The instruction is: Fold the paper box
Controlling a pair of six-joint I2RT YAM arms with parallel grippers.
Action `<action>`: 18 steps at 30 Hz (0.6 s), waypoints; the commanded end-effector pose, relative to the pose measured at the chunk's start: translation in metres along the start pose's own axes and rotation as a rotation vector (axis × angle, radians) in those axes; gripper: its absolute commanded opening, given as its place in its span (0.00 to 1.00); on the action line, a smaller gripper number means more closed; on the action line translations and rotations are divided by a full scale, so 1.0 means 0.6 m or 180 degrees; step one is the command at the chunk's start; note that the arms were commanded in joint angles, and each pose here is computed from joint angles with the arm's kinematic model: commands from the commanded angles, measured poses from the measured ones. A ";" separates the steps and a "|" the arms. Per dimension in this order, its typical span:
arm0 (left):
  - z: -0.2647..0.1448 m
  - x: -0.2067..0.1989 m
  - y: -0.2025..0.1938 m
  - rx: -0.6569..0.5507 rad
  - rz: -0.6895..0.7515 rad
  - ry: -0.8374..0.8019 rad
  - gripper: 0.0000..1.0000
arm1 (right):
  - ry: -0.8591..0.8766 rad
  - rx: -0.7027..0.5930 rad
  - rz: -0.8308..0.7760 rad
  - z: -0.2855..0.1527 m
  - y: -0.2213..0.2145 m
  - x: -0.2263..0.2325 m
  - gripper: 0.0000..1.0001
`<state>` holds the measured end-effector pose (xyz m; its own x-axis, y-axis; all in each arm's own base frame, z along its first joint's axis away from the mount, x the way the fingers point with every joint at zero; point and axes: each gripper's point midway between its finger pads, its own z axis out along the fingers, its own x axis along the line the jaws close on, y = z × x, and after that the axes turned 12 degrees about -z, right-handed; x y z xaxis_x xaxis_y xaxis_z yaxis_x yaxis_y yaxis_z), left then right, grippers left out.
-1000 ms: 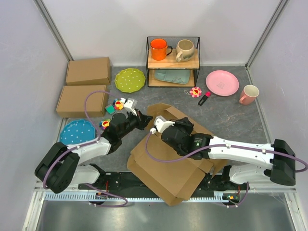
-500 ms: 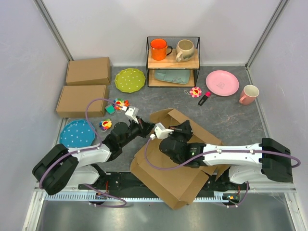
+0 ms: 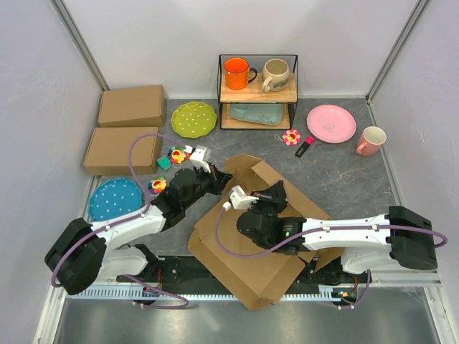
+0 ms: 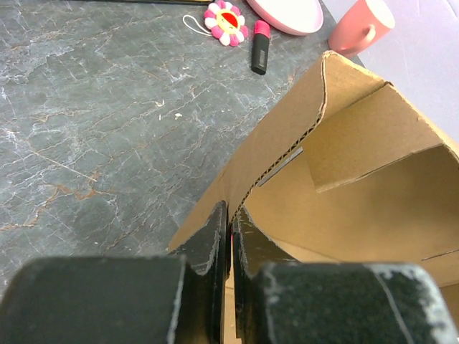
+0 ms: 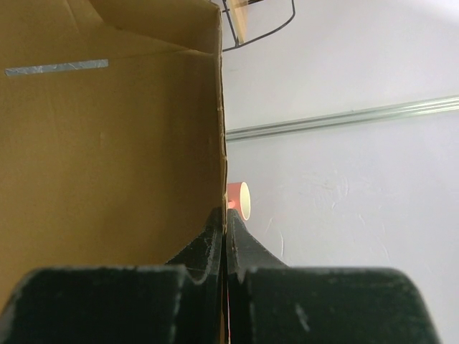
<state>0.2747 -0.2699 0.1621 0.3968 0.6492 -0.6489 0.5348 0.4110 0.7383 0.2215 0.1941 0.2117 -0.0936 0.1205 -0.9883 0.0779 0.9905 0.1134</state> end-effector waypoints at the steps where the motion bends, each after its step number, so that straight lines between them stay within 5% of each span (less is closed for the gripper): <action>1: 0.010 -0.059 0.044 -0.0080 0.0003 -0.0275 0.08 | 0.0052 -0.0130 0.0259 -0.007 0.019 -0.002 0.00; 7: 0.021 -0.066 0.036 0.0186 0.0032 -0.0210 0.08 | 0.0064 -0.0137 0.0263 -0.008 0.015 -0.002 0.00; 18: -0.004 -0.073 -0.035 0.0608 -0.0747 -0.0357 0.08 | 0.0033 -0.0112 0.0263 -0.010 0.004 -0.005 0.00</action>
<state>0.2705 -0.2843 0.1607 0.3324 0.6281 -0.7035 0.6561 0.3818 0.6509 0.2194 0.1864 0.2144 -0.0856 0.1163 -0.9895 0.0927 0.9898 0.1084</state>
